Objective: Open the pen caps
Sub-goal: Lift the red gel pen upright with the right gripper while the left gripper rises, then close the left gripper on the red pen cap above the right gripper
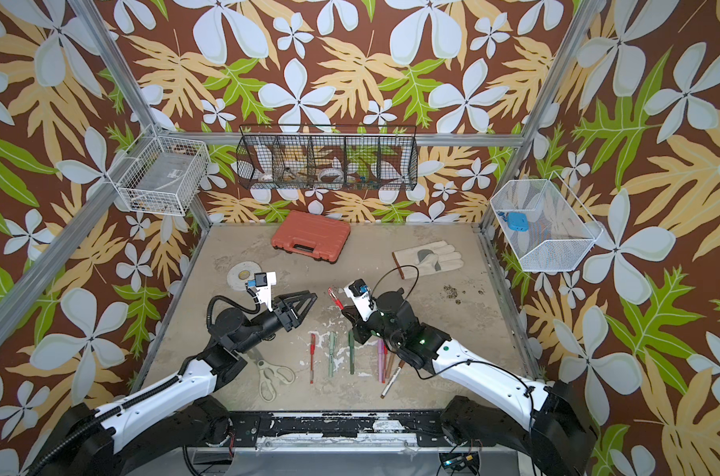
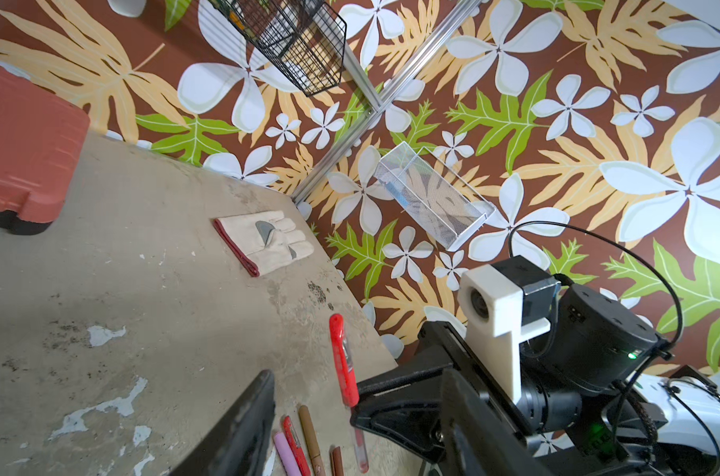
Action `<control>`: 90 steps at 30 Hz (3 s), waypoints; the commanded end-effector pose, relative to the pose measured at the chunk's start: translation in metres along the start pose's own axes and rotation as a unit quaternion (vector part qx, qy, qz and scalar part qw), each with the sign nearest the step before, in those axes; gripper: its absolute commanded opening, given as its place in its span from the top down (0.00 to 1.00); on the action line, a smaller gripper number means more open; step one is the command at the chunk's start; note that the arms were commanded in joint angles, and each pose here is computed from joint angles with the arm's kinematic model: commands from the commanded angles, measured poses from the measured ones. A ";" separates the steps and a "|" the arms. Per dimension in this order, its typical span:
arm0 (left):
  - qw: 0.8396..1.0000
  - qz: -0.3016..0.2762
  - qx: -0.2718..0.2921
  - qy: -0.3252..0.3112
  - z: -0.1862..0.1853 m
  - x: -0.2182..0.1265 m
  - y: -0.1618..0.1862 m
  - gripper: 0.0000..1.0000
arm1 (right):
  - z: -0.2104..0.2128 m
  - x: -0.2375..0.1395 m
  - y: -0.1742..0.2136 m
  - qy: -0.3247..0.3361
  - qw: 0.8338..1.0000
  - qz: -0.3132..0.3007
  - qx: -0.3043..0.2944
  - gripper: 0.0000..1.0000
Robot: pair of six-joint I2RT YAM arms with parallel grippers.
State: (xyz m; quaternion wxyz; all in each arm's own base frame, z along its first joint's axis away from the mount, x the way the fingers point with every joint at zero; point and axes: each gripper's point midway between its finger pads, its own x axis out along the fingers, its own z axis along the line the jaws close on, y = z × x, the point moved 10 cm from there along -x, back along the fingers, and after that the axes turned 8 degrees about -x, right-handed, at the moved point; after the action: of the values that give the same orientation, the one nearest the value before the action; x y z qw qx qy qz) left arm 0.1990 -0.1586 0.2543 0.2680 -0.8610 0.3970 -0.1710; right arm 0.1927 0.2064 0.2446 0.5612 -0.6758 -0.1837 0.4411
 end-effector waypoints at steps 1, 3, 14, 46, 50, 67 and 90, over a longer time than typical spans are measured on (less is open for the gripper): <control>0.999 0.001 0.022 0.045 -0.009 0.003 -0.003 0.40 | 0.002 -0.003 -0.010 -0.014 0.998 -0.051 -0.018 0.95; 0.999 0.004 0.022 0.045 -0.009 0.004 -0.004 0.43 | 0.004 -0.004 -0.010 -0.021 0.998 -0.063 -0.019 0.95; 0.997 0.044 0.030 0.059 -0.011 0.018 0.004 0.60 | 0.010 -0.001 -0.010 -0.033 0.998 -0.056 -0.026 0.96; 0.996 0.045 0.074 0.037 -0.011 0.020 0.007 1.00 | 0.022 -0.008 -0.011 -0.084 0.993 -0.067 -0.051 0.56; 0.991 0.057 0.099 0.064 -0.014 0.020 0.009 1.00 | 0.018 -0.009 -0.009 -0.110 0.991 -0.067 -0.043 0.53; 0.981 0.065 0.127 0.129 -0.026 0.011 0.011 1.00 | 0.021 -0.001 -0.004 -0.161 0.984 -0.052 -0.056 0.64; 0.977 0.091 0.123 0.148 -0.026 0.018 0.017 1.00 | 0.022 -0.006 -0.007 -0.164 0.982 -0.068 -0.062 0.82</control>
State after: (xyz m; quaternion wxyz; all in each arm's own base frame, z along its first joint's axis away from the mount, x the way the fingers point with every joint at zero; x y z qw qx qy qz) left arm 0.1877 -0.1904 0.2594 0.3287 -0.7476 0.4924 -0.3010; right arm 0.1730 0.2164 0.2489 0.5079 -0.6121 -0.3351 0.5051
